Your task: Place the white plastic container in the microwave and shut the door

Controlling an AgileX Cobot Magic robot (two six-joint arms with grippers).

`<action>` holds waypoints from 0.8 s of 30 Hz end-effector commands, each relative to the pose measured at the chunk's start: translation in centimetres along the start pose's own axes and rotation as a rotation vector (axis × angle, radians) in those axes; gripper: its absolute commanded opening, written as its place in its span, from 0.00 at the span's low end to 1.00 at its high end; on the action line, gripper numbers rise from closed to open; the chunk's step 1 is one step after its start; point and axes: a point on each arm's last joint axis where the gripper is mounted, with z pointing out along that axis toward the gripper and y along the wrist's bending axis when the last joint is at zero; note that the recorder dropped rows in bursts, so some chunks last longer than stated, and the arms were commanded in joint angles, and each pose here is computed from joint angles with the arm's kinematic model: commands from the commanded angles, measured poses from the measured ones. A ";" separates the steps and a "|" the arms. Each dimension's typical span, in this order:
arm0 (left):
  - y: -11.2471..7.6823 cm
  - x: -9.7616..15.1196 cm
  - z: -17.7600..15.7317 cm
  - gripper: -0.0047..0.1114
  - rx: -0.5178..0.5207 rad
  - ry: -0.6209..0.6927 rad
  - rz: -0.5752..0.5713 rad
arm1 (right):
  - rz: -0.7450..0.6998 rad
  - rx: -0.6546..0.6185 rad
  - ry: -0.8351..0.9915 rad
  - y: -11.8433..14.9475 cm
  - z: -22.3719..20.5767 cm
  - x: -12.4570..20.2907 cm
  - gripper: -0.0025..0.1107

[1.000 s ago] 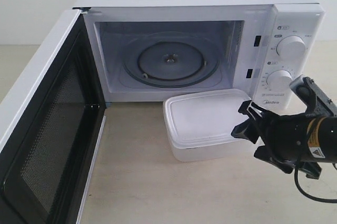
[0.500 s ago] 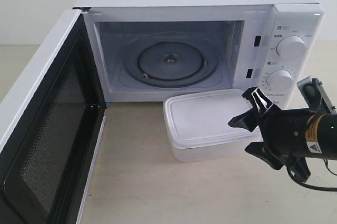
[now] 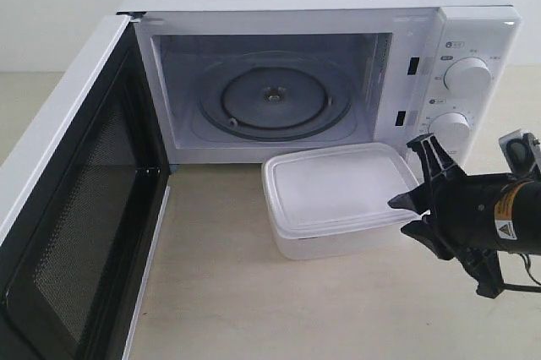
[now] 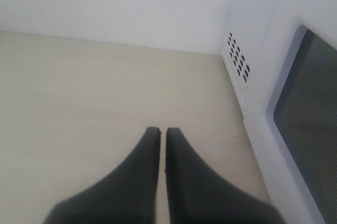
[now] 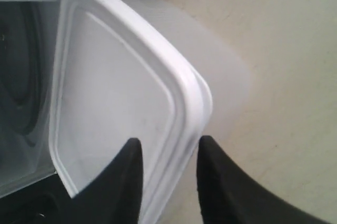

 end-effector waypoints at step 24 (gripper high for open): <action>0.0 0.1 0.0 0.08 -0.004 -0.001 0.009 | -0.334 0.107 -0.016 -1.1 -0.1 -0.3 0.02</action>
